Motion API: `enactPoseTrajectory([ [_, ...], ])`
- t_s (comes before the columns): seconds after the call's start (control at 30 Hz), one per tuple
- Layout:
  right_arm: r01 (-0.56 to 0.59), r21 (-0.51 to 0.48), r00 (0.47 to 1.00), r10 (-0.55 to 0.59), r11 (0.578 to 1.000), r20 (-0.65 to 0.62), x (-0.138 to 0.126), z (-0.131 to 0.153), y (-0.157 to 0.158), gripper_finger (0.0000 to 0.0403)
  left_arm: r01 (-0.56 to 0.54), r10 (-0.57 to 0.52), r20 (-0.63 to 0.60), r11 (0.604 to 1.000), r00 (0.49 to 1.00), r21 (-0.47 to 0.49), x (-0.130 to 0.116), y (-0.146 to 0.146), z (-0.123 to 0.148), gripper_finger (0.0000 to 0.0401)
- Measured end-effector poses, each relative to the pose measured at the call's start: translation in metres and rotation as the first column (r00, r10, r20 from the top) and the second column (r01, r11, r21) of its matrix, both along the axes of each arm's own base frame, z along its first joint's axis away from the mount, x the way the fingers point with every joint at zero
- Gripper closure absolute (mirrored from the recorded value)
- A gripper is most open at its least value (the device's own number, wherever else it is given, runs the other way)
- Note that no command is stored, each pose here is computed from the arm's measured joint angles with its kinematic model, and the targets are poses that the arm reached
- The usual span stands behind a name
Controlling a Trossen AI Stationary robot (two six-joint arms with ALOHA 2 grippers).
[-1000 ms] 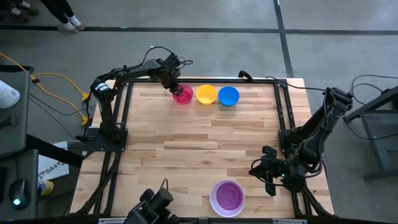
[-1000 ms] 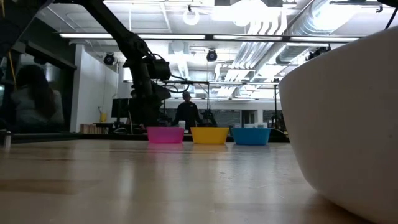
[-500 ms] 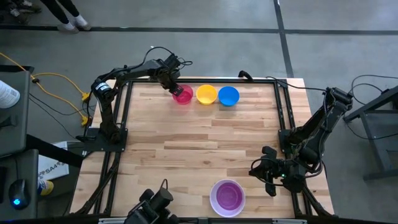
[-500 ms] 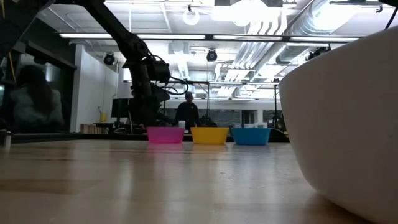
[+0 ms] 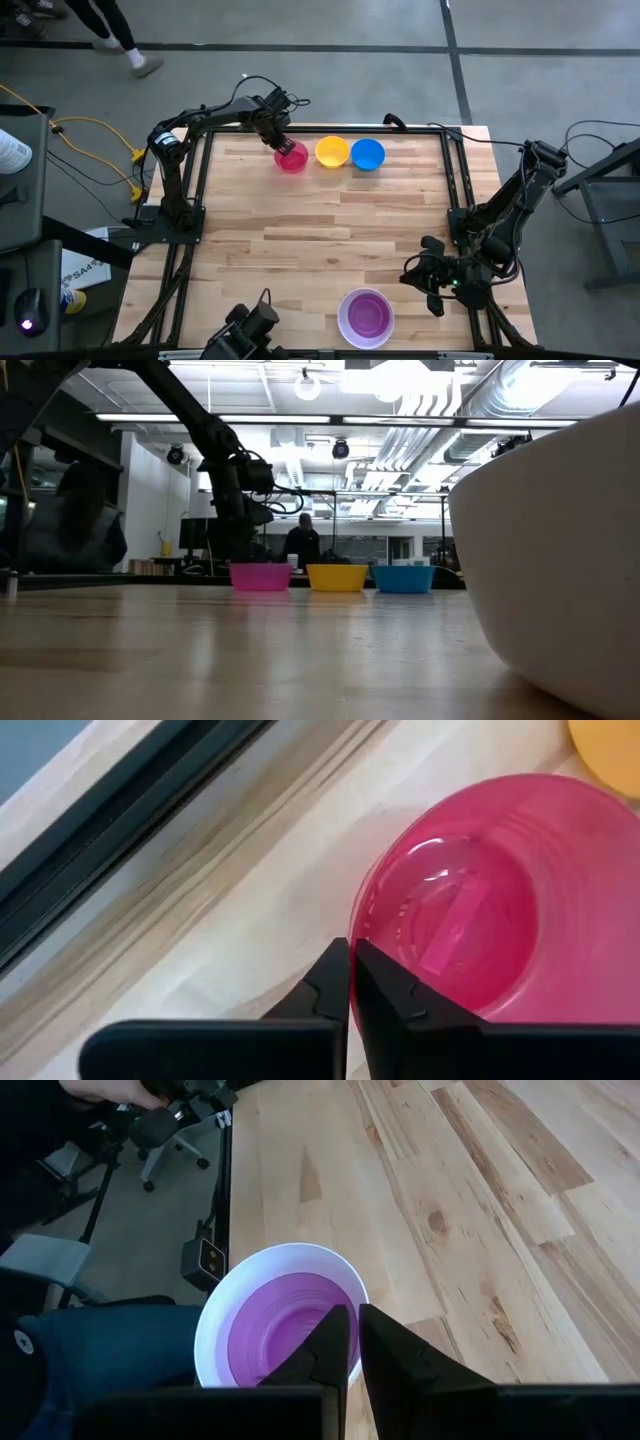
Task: Nest bowls inside each other
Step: Stack the red bowl on the violet bowl
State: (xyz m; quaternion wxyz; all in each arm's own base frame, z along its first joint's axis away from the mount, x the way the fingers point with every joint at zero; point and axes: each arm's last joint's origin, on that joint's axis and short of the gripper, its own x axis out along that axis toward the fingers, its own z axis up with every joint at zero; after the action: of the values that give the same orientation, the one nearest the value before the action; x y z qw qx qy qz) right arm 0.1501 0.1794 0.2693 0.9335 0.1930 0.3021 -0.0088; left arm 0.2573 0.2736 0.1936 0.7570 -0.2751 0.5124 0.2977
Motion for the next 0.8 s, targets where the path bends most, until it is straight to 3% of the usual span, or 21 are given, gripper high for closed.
enactPoseTrajectory([
  [0.37,-0.004,-0.007,1.0,0.004,1.0,0.001,0.0,0.0,0.0,0.0382,0.016,-0.016,-0.013,0.999,1.0,-0.033,0.0,-0.002,0.005,0.0399],
  [0.6,-0.039,-0.088,0.999,0.04,0.995,0.001,0.002,-0.002,-0.001,0.0382,0.069,-0.07,-0.018,0.997,0.997,-0.04,0.017,-0.012,0.034,0.04],
  [0.8,-0.05,-0.175,0.999,0.047,0.983,-0.019,0.012,-0.008,-0.004,0.0382,0.178,-0.178,0.005,0.983,0.984,-0.044,0.046,-0.041,0.066,0.04],
])
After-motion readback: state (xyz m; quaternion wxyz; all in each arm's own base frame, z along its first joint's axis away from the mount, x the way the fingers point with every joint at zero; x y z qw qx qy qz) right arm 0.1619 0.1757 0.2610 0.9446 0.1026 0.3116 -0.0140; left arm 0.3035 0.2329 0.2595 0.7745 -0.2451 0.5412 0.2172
